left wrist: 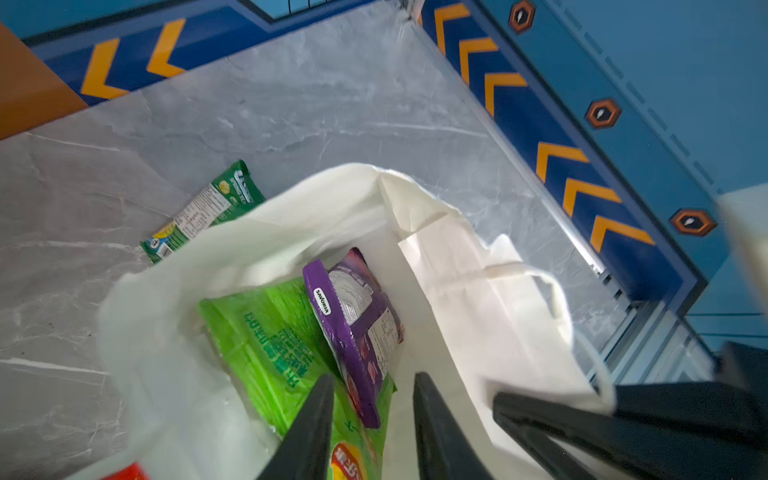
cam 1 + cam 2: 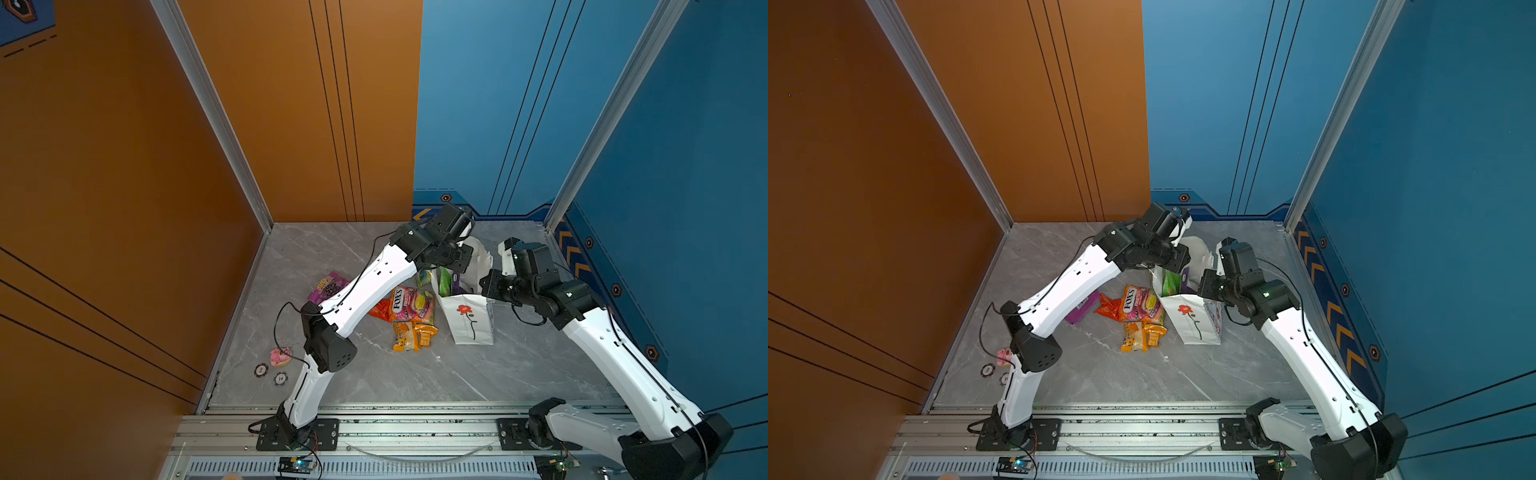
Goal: Place the snacks into the paper bag
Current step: 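Open the left gripper to release the purple bag inside the paper bag, then move the left gripper out of the bag over the green Fox's candy bag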
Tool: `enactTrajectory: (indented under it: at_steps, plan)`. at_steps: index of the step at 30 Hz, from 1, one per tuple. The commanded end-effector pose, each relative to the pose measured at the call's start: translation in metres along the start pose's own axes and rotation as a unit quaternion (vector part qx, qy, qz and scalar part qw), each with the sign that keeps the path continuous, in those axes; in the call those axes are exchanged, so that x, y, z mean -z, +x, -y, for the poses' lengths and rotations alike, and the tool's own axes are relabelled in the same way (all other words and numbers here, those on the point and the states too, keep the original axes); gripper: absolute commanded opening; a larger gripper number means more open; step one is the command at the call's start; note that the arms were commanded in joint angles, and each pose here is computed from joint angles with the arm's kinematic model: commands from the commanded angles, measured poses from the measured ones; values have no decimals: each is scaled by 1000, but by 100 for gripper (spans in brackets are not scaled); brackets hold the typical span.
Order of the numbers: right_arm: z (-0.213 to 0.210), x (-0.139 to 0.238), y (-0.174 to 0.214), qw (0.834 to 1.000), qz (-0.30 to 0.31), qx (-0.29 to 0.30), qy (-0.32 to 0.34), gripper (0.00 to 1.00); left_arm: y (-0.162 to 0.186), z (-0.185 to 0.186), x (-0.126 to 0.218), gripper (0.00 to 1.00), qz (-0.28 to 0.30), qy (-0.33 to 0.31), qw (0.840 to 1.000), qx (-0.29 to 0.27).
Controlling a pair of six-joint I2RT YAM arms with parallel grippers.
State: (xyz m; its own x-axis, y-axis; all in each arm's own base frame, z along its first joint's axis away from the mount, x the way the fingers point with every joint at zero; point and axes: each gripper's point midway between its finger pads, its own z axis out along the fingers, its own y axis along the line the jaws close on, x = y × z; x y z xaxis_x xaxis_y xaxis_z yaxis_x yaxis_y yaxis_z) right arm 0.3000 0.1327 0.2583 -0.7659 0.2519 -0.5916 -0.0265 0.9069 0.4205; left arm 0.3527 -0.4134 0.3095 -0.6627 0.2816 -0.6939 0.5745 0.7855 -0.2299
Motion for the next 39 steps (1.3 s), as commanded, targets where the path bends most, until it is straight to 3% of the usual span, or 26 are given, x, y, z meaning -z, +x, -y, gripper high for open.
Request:
enactTrajectory:
  at_steps: [1, 6, 9, 14, 19, 22, 28, 33, 39]
  plan:
    - [15, 15, -13, 999, 38, 14, 28, 4, -26, 5, 43, 39, 70, -4, 997, -6]
    - [35, 23, -19, 998, 48, 0, 44, 4, -42, -3, 94, 51, 153, -8, 988, 16]
    - [46, 27, -21, 997, 52, -12, 50, 4, -49, -15, 119, 64, 211, -2, 976, 42]
    - [66, 31, -23, 996, 57, -30, 67, 4, -38, -82, 118, 69, 223, -46, 965, 133]
    - [81, 36, -21, 994, 63, -45, 77, 4, -7, -154, 80, 73, 172, -108, 952, 229]
    - [87, 38, -19, 993, 66, -53, 79, 4, 6, -172, 44, 75, 131, -124, 952, 248]
    - [91, 40, -14, 993, 69, -63, 77, 4, 15, -175, -36, 78, 64, -122, 958, 250]
    - [90, 41, -9, 993, 71, -70, 69, 4, 25, -176, -93, 81, 6, -170, 962, 212]
    - [91, 40, -4, 993, 69, -73, 65, 4, 27, -168, -143, 83, -5, -179, 961, 210]
